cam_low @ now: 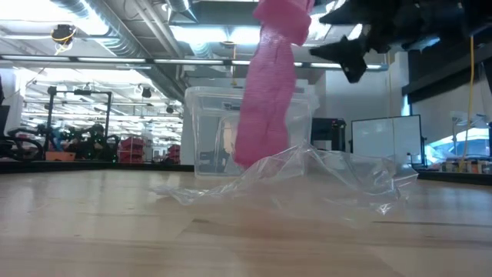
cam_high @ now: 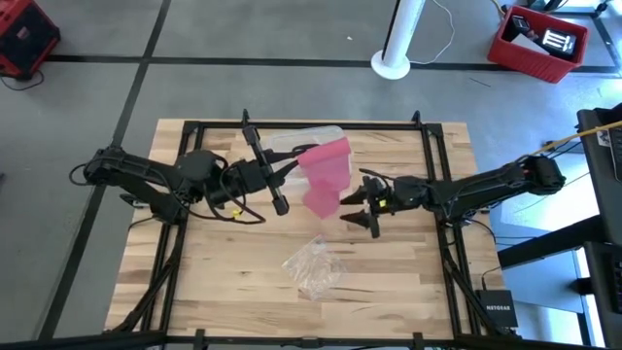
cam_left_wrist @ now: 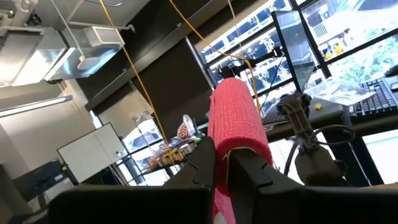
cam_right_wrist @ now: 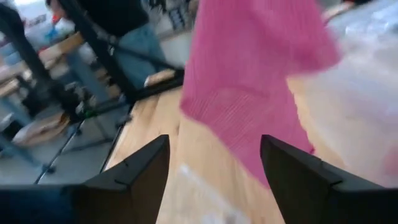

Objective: Roll bandage
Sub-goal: Roll the pink bandage

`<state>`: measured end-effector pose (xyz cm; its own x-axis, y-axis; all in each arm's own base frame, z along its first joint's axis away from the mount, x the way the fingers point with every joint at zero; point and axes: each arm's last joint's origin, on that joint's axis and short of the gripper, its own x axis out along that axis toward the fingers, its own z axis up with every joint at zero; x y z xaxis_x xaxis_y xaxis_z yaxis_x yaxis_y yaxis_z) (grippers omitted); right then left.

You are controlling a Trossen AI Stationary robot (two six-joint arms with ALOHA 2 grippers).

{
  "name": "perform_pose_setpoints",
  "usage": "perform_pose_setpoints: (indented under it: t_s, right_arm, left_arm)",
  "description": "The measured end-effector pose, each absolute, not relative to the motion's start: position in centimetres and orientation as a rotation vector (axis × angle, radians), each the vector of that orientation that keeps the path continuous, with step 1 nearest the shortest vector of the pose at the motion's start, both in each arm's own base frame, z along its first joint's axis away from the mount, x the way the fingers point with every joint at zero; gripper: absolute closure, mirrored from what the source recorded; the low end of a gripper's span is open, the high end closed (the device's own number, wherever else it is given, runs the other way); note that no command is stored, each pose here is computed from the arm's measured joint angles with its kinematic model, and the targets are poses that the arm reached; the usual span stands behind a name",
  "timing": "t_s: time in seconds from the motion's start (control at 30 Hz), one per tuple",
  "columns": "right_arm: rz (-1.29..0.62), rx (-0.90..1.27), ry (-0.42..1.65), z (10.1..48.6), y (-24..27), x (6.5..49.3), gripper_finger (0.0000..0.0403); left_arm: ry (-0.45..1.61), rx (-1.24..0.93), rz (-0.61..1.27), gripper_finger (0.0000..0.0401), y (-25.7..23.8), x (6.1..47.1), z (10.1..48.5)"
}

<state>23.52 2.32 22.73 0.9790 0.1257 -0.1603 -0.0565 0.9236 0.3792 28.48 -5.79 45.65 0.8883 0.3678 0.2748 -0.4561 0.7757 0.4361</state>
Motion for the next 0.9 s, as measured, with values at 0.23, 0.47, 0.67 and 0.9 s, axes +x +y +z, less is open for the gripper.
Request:
perform_pose_setpoints:
  t_s: [0.23,0.47,0.67,0.9]
  right_arm:
    - [0.069,0.448,-0.003,23.1,4.8,24.7,0.015]
    - [-0.139,0.495,-0.013,21.5,5.3,25.9,0.015]
    - [-0.181,0.429,-0.083,22.0,5.5,27.4,0.0169]
    - [-0.182,0.221,-0.036,21.9,5.8,27.6,0.0372]
  left_arm:
    - [-0.179,0.514,0.448,0.0392,-5.8,28.5,45.7]
    - [-0.178,0.517,0.448,0.0386,-5.8,28.5,45.7]
    - [-0.178,0.516,0.448,0.0389,-5.8,28.5,45.6]
    - [-0.194,0.491,0.437,0.0384,-5.8,28.5,45.7]
